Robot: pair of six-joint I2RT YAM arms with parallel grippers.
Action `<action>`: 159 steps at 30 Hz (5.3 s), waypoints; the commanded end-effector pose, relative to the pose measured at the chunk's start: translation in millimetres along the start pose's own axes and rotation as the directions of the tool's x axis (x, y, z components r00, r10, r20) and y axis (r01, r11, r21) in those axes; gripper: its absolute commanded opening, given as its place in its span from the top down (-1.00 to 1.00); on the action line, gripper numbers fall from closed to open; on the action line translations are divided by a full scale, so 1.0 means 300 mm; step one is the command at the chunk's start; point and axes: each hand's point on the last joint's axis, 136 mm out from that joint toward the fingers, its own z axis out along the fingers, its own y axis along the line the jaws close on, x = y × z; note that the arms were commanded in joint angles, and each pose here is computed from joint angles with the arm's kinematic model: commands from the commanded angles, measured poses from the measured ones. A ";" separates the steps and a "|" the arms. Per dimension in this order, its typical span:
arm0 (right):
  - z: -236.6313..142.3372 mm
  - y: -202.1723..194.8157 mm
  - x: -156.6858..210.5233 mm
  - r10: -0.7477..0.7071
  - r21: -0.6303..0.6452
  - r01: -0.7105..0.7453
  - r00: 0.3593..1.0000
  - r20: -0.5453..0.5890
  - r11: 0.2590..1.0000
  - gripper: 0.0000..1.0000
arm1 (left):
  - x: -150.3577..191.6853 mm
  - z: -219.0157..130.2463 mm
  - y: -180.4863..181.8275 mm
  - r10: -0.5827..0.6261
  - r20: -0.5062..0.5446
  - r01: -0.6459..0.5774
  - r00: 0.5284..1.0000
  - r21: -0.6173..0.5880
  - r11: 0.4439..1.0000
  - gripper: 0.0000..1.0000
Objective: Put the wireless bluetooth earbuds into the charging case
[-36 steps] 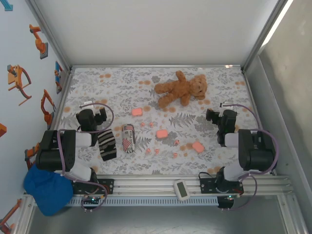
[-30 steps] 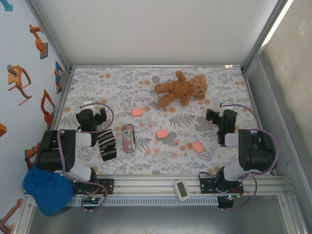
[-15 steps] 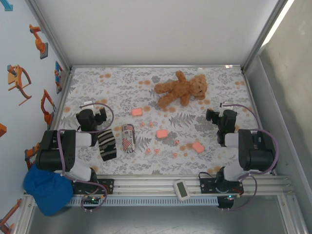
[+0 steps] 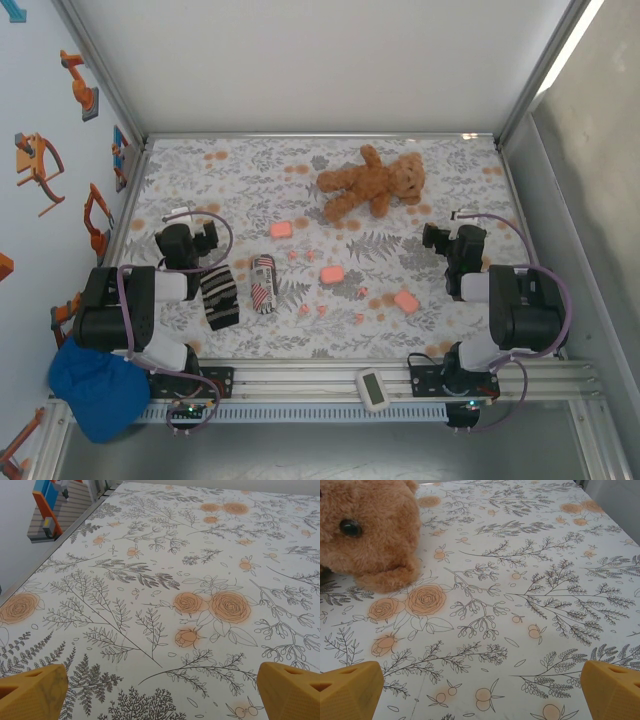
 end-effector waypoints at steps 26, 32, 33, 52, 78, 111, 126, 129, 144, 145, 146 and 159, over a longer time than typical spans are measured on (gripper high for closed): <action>-0.384 0.210 -0.442 0.053 -0.349 -0.036 0.998 0.040 0.936 -0.99 | -0.283 -0.446 -0.079 -0.344 -0.079 0.353 0.936 0.214 0.911 -0.92; -0.466 0.391 -0.444 -0.109 -0.530 0.086 0.994 -0.011 0.844 -0.99 | -0.218 -0.561 -0.085 -0.355 -0.182 0.392 0.917 0.248 0.886 -0.93; -0.475 0.418 -0.440 -0.145 -0.542 0.118 0.989 -0.007 0.832 -0.99 | -0.208 -0.576 -0.086 -0.352 -0.193 0.393 0.916 0.253 0.884 -0.92; -0.488 1.031 -0.241 -0.717 -0.730 0.681 0.534 0.447 0.052 -0.99 | -0.225 -0.755 -0.002 -0.288 -0.081 0.299 0.954 0.257 0.919 -0.92; -0.123 1.366 0.054 -0.818 -0.799 0.576 0.368 0.443 -0.173 -0.79 | -0.203 -0.786 0.043 -0.333 -0.033 0.331 0.942 0.223 0.917 -0.93; -0.043 1.486 0.269 -0.835 -0.864 0.431 0.349 0.424 -0.259 -0.22 | -0.192 -0.771 0.044 -0.328 -0.052 0.332 0.943 0.206 0.921 -0.92; -0.100 1.489 0.151 -0.802 -0.824 0.513 0.373 0.465 -0.239 0.14 | -0.191 -0.766 0.043 -0.329 -0.056 0.334 0.942 0.205 0.920 -0.92; -0.130 1.491 0.089 -0.780 -0.807 0.548 0.398 0.483 -0.220 0.15 | -0.193 -0.767 0.039 -0.331 -0.057 0.335 0.942 0.213 0.918 -0.92; -0.463 1.314 -0.246 -0.649 -0.595 0.803 0.432 0.626 -0.040 0.17 | -0.338 -0.784 -0.252 -0.286 -0.215 0.357 0.934 0.610 0.707 -0.93; -0.484 1.296 -0.256 -0.645 -0.579 0.815 0.427 0.634 -0.029 0.17 | -0.360 -0.791 -0.283 -0.279 -0.234 0.363 0.931 0.649 0.669 -0.93; -0.504 1.281 -0.266 -0.643 -0.566 0.824 0.423 0.639 -0.020 0.17 | -0.378 -0.798 -0.313 -0.270 -0.252 0.368 0.929 0.684 0.629 -0.93; -0.728 1.149 -0.363 -0.607 -0.403 0.914 0.349 0.714 0.052 0.18 | -0.583 -0.913 -0.498 -0.122 -0.242 0.267 0.963 0.922 0.281 -0.74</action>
